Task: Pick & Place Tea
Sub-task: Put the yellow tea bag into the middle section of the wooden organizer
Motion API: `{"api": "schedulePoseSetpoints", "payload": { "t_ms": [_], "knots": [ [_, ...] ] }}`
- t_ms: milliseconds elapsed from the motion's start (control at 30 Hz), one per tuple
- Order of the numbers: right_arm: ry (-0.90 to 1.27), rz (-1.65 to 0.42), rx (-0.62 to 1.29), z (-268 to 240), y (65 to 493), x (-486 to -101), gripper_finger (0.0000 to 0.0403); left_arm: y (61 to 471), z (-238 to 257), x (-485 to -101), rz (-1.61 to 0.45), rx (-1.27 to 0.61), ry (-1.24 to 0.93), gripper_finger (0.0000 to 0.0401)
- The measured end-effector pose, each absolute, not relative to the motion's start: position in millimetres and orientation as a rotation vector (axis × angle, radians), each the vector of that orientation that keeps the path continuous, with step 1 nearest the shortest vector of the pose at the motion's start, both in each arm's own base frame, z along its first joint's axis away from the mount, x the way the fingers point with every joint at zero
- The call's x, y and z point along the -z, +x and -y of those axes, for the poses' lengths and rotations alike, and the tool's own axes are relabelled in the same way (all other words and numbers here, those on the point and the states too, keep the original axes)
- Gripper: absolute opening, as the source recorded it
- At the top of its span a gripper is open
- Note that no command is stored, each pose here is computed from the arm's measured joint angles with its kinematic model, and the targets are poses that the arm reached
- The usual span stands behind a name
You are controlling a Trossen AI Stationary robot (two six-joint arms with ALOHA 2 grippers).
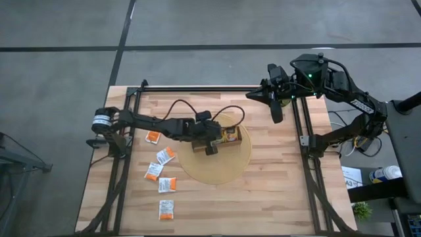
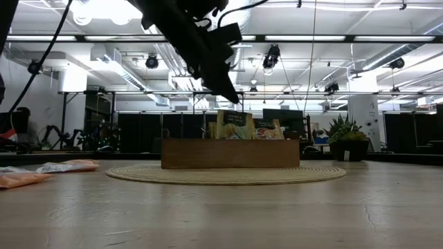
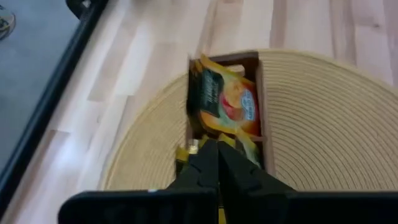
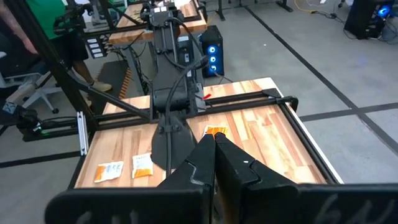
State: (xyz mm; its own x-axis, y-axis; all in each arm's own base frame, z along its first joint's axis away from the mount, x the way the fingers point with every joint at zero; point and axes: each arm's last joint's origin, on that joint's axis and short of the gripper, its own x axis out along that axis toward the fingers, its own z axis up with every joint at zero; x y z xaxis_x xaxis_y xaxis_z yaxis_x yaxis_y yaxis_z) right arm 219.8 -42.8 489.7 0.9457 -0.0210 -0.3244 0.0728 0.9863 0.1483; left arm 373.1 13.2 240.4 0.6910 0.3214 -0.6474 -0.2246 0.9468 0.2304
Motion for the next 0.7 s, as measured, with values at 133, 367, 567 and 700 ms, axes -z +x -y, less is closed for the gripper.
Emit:
{"api": "schedulePoseSetpoints", "payload": {
  "t_ms": [133,367,567,700],
  "knots": [
    [0.161,-0.329,0.048,43,220,-490,0.0008,377,-5,-233,-0.756,-0.286,0.145,0.0],
    [0.164,-0.33,0.049,43,220,-490,0.0008,382,2,-212,-0.823,-0.282,0.155,0.0],
    [0.169,-0.332,0.049,43,220,-489,0.0008,379,3,-221,-0.798,-0.303,0.164,0.0],
    [0.171,-0.332,0.049,43,220,-489,0.0008,375,2,-234,-0.761,-0.337,0.168,0.0]
  ]
}}
